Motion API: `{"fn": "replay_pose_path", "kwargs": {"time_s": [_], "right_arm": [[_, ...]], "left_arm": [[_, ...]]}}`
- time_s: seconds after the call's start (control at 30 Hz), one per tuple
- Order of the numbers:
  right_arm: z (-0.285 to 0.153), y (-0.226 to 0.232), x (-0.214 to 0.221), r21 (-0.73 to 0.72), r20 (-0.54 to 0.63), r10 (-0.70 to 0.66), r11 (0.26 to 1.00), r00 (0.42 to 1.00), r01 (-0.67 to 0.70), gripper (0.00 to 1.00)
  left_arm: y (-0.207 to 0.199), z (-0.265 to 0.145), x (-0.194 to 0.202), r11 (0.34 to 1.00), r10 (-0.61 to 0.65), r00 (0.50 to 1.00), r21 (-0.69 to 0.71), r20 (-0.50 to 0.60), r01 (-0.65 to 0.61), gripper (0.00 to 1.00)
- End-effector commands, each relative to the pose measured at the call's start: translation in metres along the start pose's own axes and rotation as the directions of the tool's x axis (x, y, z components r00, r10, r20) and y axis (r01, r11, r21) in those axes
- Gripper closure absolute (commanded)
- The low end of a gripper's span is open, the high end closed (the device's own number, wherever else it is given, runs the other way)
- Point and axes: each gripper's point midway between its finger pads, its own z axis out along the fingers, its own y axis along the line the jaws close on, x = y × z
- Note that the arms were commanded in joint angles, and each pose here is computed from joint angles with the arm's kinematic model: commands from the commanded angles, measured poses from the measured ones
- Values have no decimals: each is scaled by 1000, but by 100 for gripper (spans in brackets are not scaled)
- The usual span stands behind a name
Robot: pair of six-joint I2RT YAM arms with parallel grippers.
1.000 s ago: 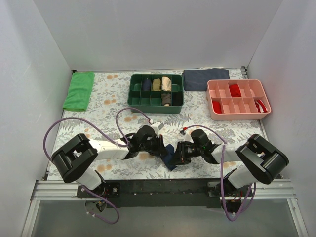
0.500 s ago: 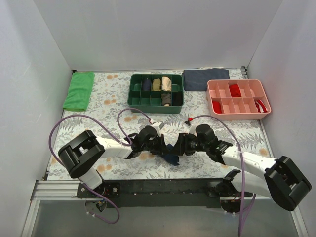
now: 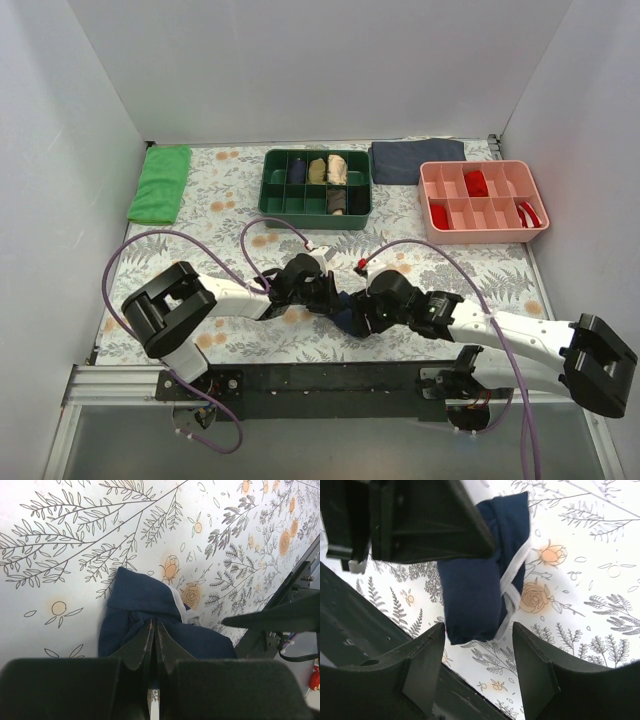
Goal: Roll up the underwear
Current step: Roll the underwear to the center of the board.
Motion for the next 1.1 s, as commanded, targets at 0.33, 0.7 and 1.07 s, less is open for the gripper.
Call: {"fn": "replay_pose_path", "kwargs": {"time_s": [0.33,0.7,1.07], "right_arm": [[9,12,-10,239,-35,-283,929,958,283,36],[17,17,-8,250,-30,-311,918,950,308,43],[29,20,13,277,-88,-303,908,949,315,86]], "left_arm": [[-1,5,10,1000,25,998,2,-66,-25,100],[-5,7,10,1000,20,997,16,-75,-19,100],[-1,5,7,1000,9,998,-10,-56,-10,100]]}}
